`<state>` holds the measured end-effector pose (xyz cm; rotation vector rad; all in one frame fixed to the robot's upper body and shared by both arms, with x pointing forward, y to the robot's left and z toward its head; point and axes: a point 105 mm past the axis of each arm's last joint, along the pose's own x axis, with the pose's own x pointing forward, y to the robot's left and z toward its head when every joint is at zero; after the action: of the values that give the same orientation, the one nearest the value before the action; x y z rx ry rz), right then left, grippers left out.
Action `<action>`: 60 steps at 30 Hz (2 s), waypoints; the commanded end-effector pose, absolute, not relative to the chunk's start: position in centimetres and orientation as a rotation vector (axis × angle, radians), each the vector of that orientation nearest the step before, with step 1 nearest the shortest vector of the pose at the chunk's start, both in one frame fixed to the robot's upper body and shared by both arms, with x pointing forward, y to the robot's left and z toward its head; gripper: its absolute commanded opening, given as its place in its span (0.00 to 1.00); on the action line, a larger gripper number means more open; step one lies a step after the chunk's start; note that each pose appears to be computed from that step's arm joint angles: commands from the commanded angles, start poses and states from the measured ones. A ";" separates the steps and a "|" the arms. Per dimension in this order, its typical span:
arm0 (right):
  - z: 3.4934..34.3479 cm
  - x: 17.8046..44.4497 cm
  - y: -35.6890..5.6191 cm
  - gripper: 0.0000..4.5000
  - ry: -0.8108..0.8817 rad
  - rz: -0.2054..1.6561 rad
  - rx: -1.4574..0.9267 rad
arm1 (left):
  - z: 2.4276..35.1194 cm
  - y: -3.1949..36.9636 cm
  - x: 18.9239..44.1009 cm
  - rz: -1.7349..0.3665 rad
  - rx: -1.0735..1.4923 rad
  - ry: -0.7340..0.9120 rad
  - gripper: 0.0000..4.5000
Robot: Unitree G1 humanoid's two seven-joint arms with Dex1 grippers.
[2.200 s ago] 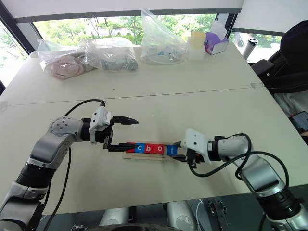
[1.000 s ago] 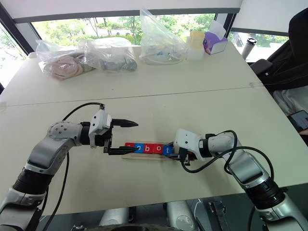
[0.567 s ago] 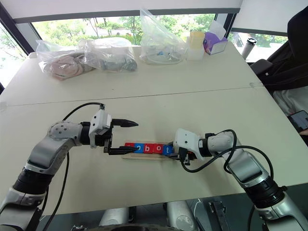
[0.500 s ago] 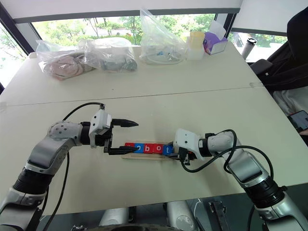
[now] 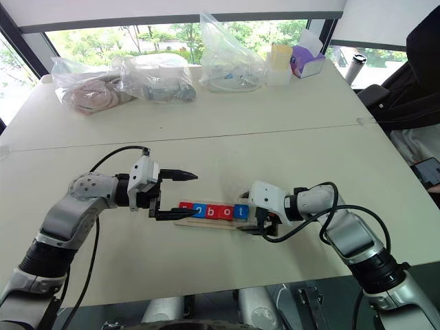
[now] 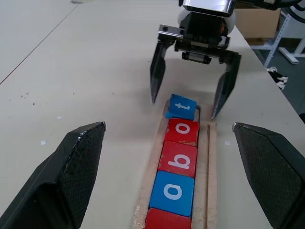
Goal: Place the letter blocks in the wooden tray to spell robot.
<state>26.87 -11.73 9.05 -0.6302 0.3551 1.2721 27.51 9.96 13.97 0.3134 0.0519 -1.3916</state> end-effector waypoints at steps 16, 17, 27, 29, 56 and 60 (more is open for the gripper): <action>12.9 31.9 -14.5 0.98 0.224 1.003 -0.632 | 15.0 9.7 27.5 -1.408 0.328 0.006 1.00; 12.7 32.0 -14.5 0.98 0.219 0.999 -0.646 | 15.0 9.7 27.5 -1.409 0.328 0.006 1.00; 12.2 31.6 -13.1 0.98 0.192 1.040 -0.652 | 15.0 9.8 27.5 -1.400 0.328 0.010 1.00; 12.3 31.5 -12.9 0.98 0.188 1.047 -0.650 | 15.0 9.9 27.5 -1.399 0.329 0.011 1.00; 13.0 31.4 -12.2 0.98 0.172 1.058 -0.672 | 15.1 9.8 27.5 -1.396 0.329 0.010 1.00; 12.2 30.8 -11.7 0.98 0.187 1.099 -0.679 | 15.1 9.9 27.4 -1.392 0.328 0.011 1.00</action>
<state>31.18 -12.21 11.84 -0.6620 0.2169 1.0731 27.70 9.94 14.10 0.3152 0.0498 -1.3890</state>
